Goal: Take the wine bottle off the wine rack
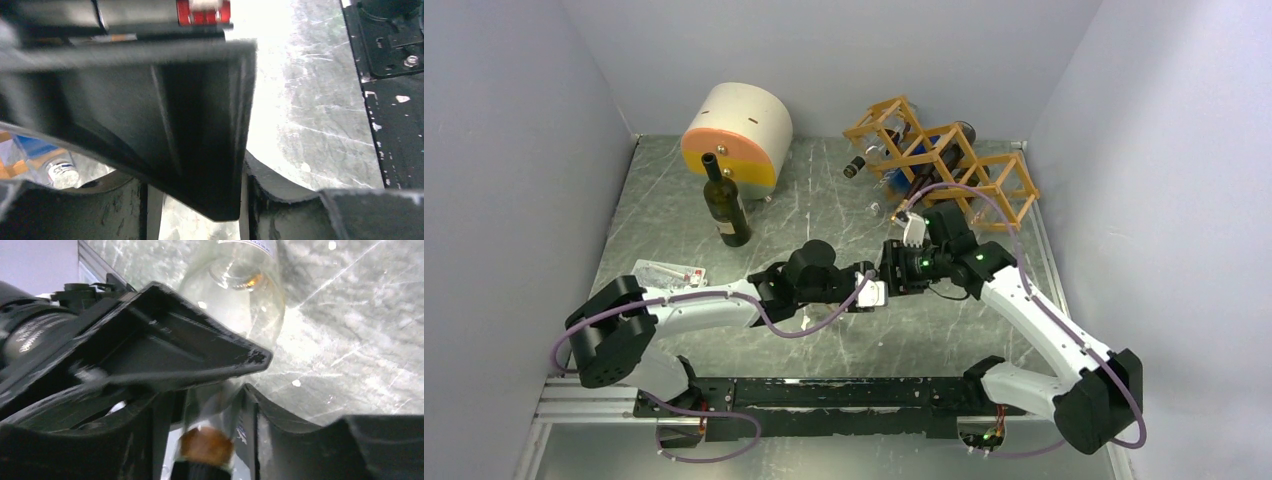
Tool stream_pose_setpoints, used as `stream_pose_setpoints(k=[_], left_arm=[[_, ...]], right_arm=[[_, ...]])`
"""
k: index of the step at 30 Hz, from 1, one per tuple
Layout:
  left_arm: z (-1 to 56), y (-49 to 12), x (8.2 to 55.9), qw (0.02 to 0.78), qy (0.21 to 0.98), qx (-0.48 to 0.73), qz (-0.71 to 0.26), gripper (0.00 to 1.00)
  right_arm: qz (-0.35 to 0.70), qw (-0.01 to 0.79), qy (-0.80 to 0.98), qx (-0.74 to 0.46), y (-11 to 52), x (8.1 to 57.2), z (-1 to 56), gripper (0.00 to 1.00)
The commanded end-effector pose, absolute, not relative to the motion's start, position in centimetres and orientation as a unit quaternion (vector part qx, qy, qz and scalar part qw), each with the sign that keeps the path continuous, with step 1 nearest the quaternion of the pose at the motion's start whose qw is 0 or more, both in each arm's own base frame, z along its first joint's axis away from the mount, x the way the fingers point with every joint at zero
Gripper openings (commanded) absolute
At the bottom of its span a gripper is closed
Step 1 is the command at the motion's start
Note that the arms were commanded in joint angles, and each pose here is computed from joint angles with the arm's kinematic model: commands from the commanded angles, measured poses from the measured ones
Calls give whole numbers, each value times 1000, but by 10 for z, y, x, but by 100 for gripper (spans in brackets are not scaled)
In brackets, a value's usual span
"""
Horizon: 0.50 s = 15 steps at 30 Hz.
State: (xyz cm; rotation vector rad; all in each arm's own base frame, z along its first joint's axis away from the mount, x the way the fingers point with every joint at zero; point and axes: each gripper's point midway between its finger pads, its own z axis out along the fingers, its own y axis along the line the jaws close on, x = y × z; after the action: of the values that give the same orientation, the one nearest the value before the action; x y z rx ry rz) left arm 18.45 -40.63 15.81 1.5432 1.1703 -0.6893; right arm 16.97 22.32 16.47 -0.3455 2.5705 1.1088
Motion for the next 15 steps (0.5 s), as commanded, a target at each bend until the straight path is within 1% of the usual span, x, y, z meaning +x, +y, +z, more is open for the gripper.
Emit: stream_pose_setpoints(k=[1,2,5,7,10,13,15], left_arm=[[163,-396,206,546,513,612,-251,13],[166,-396,206,553,512,607,-251,10],[173,-394,209,567,513,594,-250,7],[182,-392,212,580,515,581,-248,7],[199,-387,223,603,533,543,-240,7],[219,-375,241,633,559,486,-224,7],[234,-363,255,656,577,435,-218,7]], right_arm=[[433,252,849,-168,233,177,234,61],[428,264,849,-164,231,179,238,64],[384,316,859,-123,213,192,255,75],[328,372,865,-74,189,206,275,82],[273,437,857,-22,155,211,306,90],[241,488,838,19,127,208,335,97],[238,512,825,31,117,203,348,99]])
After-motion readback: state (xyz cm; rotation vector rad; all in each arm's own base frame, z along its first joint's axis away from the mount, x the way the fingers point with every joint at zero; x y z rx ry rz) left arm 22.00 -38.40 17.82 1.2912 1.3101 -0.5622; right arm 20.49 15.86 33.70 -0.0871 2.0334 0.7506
